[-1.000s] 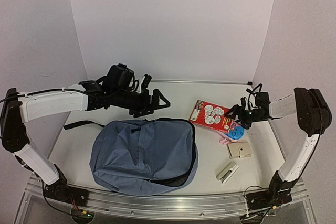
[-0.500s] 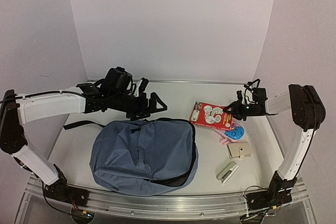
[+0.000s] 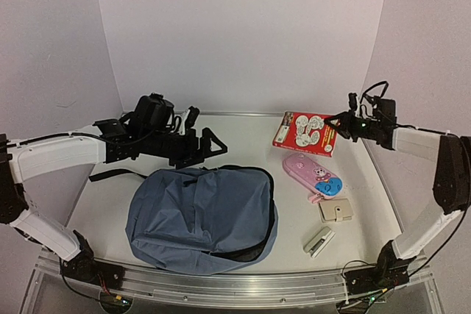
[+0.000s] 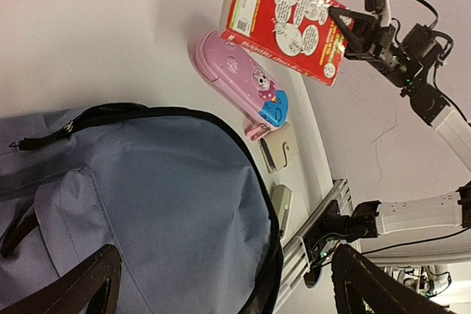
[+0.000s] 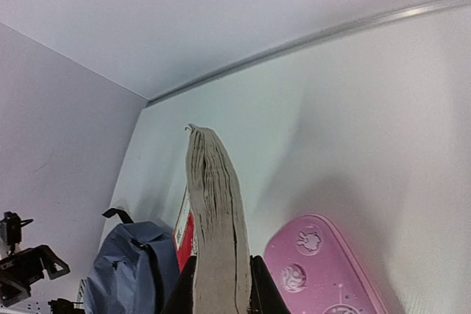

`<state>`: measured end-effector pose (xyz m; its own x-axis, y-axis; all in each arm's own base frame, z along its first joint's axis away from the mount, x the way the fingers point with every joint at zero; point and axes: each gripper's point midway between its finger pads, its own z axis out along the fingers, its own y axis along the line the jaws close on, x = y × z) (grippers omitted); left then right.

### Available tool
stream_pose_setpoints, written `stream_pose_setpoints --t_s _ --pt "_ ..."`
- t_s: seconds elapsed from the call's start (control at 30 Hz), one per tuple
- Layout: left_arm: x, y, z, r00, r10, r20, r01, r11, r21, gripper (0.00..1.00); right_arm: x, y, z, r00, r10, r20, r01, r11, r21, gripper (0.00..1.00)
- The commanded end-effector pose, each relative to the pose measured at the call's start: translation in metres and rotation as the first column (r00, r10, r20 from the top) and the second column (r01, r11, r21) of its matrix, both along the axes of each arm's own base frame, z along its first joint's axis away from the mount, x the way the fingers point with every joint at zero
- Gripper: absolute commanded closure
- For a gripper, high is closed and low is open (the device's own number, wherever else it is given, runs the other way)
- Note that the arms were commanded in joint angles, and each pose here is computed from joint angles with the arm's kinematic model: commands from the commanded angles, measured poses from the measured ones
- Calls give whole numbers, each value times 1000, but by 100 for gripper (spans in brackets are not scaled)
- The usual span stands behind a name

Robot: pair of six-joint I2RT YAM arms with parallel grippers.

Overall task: Pack the student bag
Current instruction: Pick up the book from the center of the board.

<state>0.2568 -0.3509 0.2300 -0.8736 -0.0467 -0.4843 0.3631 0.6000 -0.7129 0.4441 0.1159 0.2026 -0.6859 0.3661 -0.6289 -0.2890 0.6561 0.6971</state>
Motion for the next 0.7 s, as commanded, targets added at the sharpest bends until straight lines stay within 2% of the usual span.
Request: stream_pose_setpoints --t_s 0.0,0.13,0.23,0.5,0.67 --pt "-11 -3 44 990 -63 123 76 992 -105 0 -35 18 124 968 70 242 -97 990 101 100" --pt "-21 -12 64 976 -134 172 163 972 -168 0 -81 45 179 933 143 331 -199 970 140 100" --pt "-31 -24 81 958 -201 207 246 943 -225 0 -110 66 202 910 194 367 -266 951 157 100" --pt "-61 -47 128 885 -327 332 433 841 -326 0 -152 105 215 878 299 373 -384 906 179 100" --pt "-61 -46 136 881 -310 358 431 837 -336 0 -167 124 207 859 367 358 -448 877 175 100"
